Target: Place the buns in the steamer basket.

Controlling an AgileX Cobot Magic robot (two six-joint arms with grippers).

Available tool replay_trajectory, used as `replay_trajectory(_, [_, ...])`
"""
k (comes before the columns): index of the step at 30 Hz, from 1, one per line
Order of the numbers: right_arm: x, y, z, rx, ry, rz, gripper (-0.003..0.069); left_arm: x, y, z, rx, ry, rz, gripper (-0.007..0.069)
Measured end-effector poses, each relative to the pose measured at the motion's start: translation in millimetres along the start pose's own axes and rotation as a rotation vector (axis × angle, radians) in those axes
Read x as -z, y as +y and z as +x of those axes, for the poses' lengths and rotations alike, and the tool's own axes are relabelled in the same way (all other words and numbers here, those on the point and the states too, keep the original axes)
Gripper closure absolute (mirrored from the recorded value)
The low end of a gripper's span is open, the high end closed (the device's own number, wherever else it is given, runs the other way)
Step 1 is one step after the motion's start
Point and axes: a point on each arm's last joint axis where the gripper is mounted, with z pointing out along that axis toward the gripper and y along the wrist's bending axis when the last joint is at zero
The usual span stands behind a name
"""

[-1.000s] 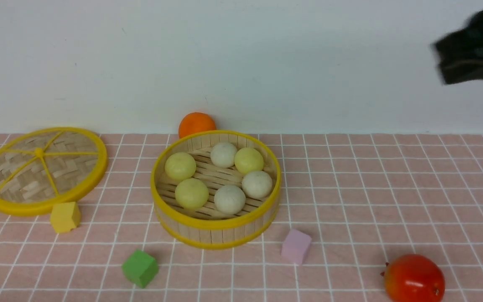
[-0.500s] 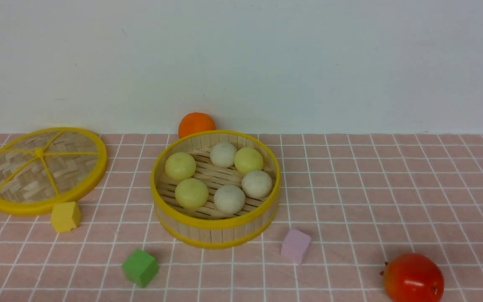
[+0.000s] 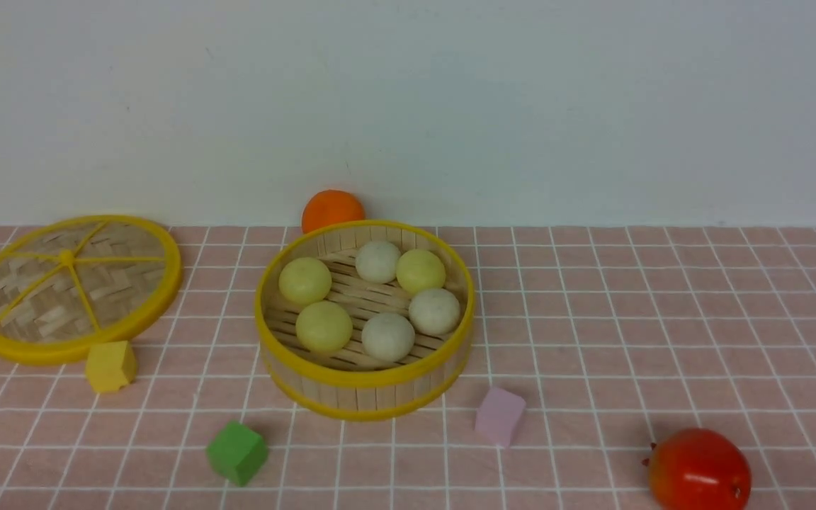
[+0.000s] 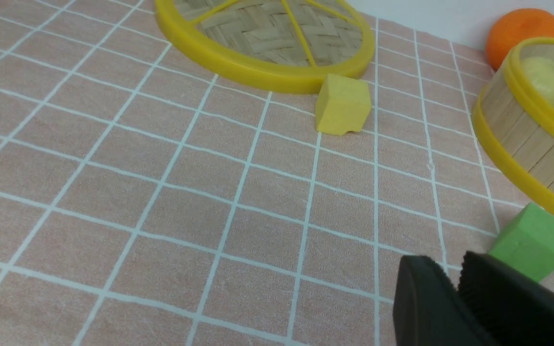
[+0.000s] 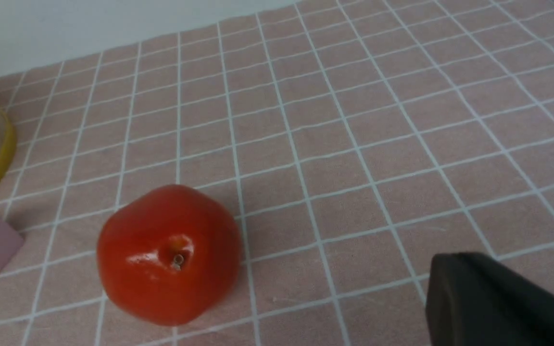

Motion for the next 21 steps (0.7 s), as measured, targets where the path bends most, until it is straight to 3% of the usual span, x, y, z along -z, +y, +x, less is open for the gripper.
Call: replay_trajectory(21, [0.0,0.1,-0.1,-0.003,-0.002,-0.002,0.0624,0.0,0.0,0.0,0.000,0.000,0.000,0.0468])
